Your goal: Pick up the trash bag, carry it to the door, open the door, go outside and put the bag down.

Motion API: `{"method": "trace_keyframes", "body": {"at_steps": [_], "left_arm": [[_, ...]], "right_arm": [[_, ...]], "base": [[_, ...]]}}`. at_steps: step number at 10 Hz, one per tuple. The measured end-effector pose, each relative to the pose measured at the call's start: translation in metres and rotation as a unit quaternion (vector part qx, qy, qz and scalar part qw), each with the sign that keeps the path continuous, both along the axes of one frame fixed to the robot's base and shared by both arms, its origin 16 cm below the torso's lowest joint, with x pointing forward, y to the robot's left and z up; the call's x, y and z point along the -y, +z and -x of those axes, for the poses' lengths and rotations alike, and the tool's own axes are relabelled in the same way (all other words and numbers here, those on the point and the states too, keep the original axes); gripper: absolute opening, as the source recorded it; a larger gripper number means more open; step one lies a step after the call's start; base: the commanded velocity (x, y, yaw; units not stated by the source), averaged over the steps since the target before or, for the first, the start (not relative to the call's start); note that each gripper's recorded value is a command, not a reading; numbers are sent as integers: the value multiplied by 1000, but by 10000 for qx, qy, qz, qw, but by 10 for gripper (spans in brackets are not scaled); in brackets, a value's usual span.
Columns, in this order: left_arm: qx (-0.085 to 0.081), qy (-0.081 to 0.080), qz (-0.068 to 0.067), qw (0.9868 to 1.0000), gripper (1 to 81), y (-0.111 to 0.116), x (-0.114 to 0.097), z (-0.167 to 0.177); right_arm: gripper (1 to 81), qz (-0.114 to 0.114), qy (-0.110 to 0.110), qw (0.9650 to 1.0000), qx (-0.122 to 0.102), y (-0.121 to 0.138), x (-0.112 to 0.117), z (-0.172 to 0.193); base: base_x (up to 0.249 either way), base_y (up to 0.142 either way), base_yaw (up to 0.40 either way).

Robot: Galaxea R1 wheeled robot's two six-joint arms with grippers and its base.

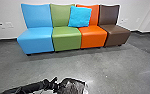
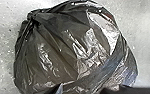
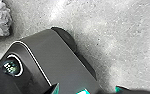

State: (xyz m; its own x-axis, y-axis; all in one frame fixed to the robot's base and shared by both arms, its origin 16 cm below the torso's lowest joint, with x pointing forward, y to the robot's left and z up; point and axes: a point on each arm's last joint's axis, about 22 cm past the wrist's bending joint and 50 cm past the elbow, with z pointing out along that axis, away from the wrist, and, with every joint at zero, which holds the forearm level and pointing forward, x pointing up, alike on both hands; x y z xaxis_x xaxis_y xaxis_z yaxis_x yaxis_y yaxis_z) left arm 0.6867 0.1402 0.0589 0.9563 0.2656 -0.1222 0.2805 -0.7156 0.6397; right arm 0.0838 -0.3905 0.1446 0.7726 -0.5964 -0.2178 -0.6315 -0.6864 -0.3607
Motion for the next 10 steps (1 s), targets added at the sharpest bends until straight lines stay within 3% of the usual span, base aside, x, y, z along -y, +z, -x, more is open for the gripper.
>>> {"method": "trace_keyframes", "body": {"at_steps": [2, 4, 8, 10], "left_arm": [[11, 15, 7, 10000, 811, -2, 1, -7], [-189, 31, -26, 9998, 811, -25, -2, 6], [-164, 73, -57, 9998, 811, -29, -3, 3], [-125, 67, -42, 9999, 811, -41, 2, 4]], "right_arm": [[811, -50, -19, 9999, -85, 4, -4, 1], [811, -69, -28, 9997, -221, 8, -5, 4], [811, -73, -37, 9998, -195, 6, -6, 1], [811, -85, -39, 9998, -163, -10, -7, 3]], "base": [[0, 0, 0], [0, 0, 0], [0, 0, 0], [0, 0, 0]]}}
